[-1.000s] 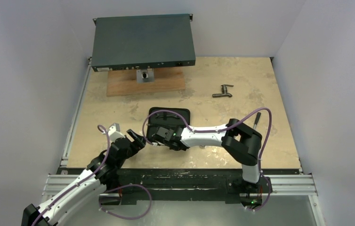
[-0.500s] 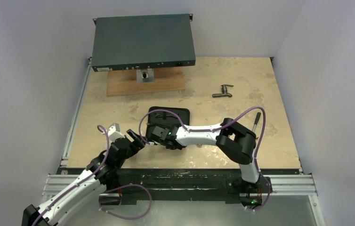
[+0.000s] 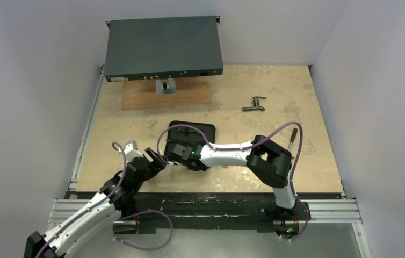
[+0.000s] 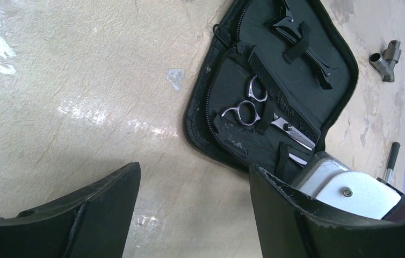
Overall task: Sort the hair-cutting tools
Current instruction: Place the scissors in the hairdressing tool bag.
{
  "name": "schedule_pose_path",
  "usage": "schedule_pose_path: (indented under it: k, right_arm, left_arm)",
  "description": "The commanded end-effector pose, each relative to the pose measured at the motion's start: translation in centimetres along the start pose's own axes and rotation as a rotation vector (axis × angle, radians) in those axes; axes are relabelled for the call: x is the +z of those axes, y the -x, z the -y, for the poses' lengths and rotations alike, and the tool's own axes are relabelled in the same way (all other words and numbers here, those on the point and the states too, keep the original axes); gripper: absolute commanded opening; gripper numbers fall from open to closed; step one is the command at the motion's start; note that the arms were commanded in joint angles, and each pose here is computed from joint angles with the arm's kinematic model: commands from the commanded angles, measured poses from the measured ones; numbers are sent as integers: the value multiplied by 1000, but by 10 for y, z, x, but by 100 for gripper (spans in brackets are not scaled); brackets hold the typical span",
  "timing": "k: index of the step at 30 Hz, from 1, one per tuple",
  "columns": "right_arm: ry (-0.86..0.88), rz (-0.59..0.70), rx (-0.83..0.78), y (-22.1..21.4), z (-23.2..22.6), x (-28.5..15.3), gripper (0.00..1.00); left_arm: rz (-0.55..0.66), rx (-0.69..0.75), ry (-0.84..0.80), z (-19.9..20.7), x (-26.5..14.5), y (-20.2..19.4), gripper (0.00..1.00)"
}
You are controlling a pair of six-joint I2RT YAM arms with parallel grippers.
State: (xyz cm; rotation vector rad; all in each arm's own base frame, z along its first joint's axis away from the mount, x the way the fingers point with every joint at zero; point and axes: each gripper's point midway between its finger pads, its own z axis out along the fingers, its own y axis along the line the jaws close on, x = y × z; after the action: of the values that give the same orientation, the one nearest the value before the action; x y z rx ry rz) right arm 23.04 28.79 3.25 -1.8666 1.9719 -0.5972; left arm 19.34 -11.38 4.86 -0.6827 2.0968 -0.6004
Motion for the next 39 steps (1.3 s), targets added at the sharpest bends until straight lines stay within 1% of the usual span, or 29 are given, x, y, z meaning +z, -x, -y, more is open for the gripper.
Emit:
schedule_pose_path:
  k: [1, 6, 13, 18, 21, 25, 28, 30, 34, 36, 39]
  right_arm:
    - [-75, 78, 20, 31, 19, -9, 0]
    - [-97, 100, 19, 43, 25, -11, 0]
    - [-79, 123, -4, 55, 18, -11, 0]
    - [-131, 93, 31, 48, 25, -13, 0]
    - [-147, 97, 64, 45, 29, -19, 2]
    - [-152, 115, 81, 46, 31, -22, 1]
    - [-144, 114, 98, 48, 29, -19, 4]
    - [-144, 110, 102, 48, 27, -18, 8]
    - [-141, 100, 127, 45, 26, -18, 20]
    - [-134, 105, 153, 45, 26, -22, 31]
    - [-124, 124, 191, 44, 28, -31, 43]
  left_arm:
    - [7, -12, -71, 19, 2, 3, 73]
    - [-4, -8, -74, 20, 4, 0, 70]
    - [-8, -7, -80, 22, 5, -1, 69]
    - [-8, -5, -74, 21, 5, -1, 69]
    - [-6, -3, -68, 19, 5, -1, 69]
    - [-2, -6, -69, 20, 5, 0, 69]
    - [-2, -6, -69, 20, 5, 1, 69]
    - [-2, -7, -68, 20, 4, 1, 69]
    - [0, -7, -64, 19, 4, 1, 69]
    - [1, -5, -64, 19, 3, 2, 69]
    - [6, -2, -62, 20, 3, 3, 69]
